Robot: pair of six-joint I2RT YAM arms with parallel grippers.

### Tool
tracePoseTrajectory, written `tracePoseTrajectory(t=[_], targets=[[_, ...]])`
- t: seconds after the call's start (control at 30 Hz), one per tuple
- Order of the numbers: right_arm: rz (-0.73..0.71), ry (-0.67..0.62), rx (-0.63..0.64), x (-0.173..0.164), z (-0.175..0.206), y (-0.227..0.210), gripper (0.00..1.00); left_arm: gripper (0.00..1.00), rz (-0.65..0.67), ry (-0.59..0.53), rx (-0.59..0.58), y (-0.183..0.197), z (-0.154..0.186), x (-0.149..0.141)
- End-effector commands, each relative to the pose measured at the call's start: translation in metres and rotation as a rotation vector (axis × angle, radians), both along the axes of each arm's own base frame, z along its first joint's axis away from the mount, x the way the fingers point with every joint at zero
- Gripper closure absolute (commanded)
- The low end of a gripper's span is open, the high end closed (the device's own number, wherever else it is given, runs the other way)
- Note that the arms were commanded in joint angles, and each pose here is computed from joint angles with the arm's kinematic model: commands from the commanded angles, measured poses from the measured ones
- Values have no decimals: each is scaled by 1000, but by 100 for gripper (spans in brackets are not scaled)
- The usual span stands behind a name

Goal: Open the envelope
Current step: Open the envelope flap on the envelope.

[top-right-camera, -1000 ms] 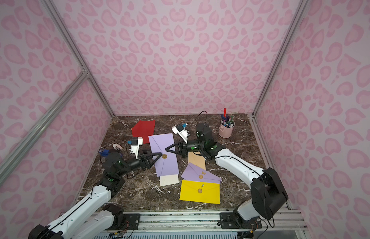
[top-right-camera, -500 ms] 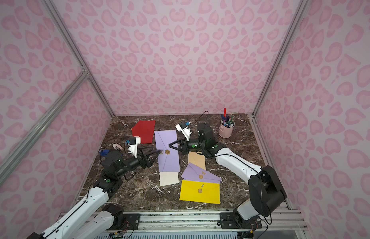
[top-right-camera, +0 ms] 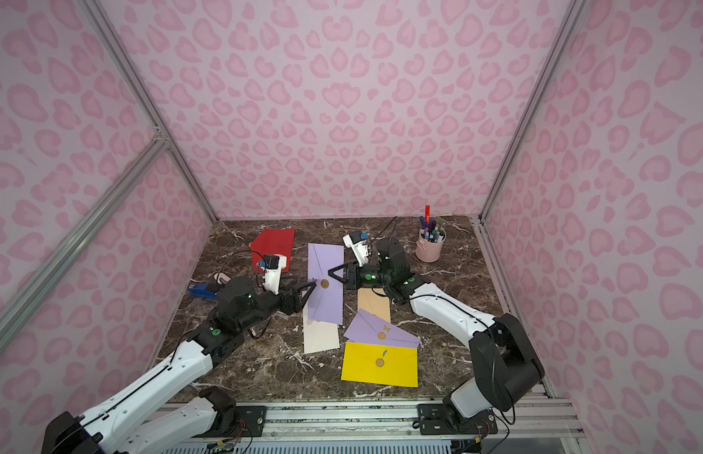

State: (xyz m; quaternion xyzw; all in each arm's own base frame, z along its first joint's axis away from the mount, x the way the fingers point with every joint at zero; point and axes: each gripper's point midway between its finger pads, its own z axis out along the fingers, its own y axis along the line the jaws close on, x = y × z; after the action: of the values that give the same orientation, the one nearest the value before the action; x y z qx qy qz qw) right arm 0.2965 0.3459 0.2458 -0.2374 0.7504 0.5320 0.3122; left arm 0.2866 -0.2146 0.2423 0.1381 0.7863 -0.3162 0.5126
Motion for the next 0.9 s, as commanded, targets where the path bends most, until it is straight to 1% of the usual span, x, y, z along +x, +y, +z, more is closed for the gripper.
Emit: tracePoseTrajectory(t=[0.0,0.1,0.27,0.5,0.87], targets=[[-85,8,-23,12,0,-6,100,29,125,-19,126,8,-11,10],[-127,25,-48,16,-6,-10,100,29,162,-32,174,2,-14,11],[-166,40,-56,18,-6,-14,100,30,199,-46,215,-3,-20,8],[-212,35,-53,19,0,-14,100,28,188,-59,257,-14,-28,-4],[-223,16,-78,15,10,-7,100,28,212,-65,279,-12,-35,-7]])
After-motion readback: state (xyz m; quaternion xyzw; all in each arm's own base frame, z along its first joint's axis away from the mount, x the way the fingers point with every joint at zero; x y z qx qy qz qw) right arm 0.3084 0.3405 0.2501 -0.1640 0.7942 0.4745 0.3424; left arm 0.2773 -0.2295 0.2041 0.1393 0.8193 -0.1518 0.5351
